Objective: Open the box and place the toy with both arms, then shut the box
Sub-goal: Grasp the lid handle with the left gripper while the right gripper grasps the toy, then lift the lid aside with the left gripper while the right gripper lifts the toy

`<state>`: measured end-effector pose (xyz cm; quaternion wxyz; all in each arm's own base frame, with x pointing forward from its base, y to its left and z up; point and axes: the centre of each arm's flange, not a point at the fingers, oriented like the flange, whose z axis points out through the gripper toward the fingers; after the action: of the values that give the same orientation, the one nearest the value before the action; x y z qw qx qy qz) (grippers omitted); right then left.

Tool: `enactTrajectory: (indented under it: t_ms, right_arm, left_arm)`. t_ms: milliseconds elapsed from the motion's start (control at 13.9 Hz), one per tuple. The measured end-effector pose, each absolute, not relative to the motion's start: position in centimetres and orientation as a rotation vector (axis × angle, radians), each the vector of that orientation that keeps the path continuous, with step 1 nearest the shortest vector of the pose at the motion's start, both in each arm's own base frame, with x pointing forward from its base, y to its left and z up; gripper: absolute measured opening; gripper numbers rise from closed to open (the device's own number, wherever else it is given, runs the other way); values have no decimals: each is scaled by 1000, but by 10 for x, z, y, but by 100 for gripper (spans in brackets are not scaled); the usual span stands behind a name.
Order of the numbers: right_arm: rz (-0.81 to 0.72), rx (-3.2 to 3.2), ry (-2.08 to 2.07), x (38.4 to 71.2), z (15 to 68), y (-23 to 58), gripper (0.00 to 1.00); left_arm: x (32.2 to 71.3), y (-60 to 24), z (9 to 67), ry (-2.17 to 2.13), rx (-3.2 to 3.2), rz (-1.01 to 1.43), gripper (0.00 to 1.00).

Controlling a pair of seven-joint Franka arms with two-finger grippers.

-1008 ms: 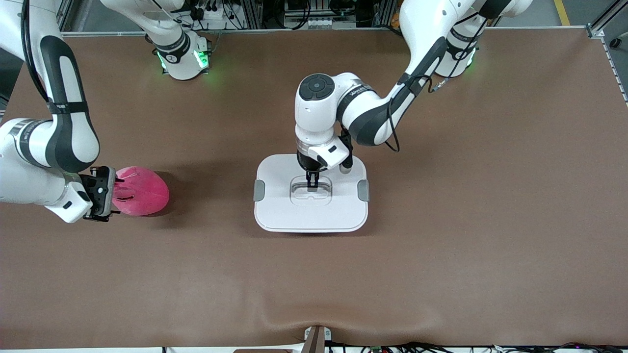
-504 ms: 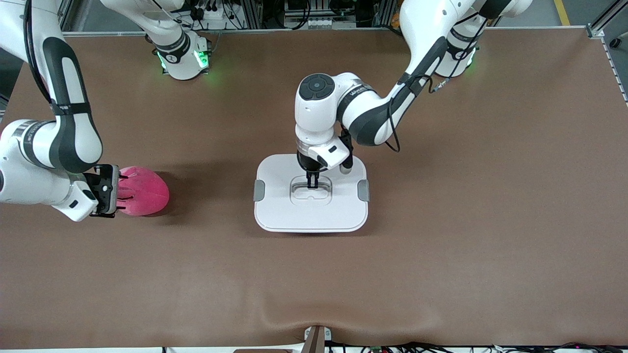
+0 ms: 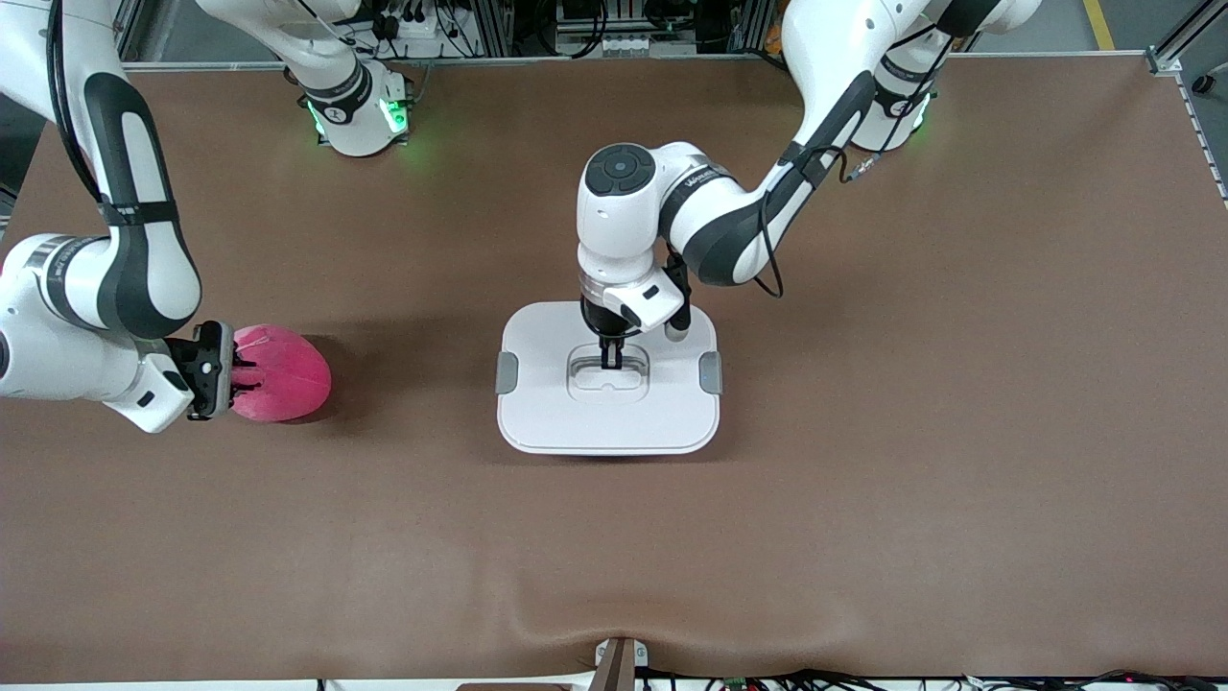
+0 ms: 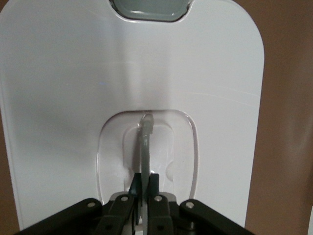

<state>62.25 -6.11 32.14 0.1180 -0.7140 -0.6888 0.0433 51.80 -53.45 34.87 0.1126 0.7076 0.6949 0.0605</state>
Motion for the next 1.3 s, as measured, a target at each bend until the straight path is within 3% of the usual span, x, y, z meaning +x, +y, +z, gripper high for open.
enactTrajectory:
  t_ms: [144, 648, 1296]
  right_arm:
    - [127, -2088, -2014, 622, 321, -61, 14]
    - [105, -2103, -1998, 625, 326, -65, 11]
    - [57, -2315, -1792, 641, 374, -72, 11]
  left_arm:
    - [518, -534, 349, 2039, 2076, 178, 7]
    - [518, -534, 349, 2039, 2076, 180, 7]
    - [519, -534, 350, 2033, 2076, 186, 7]
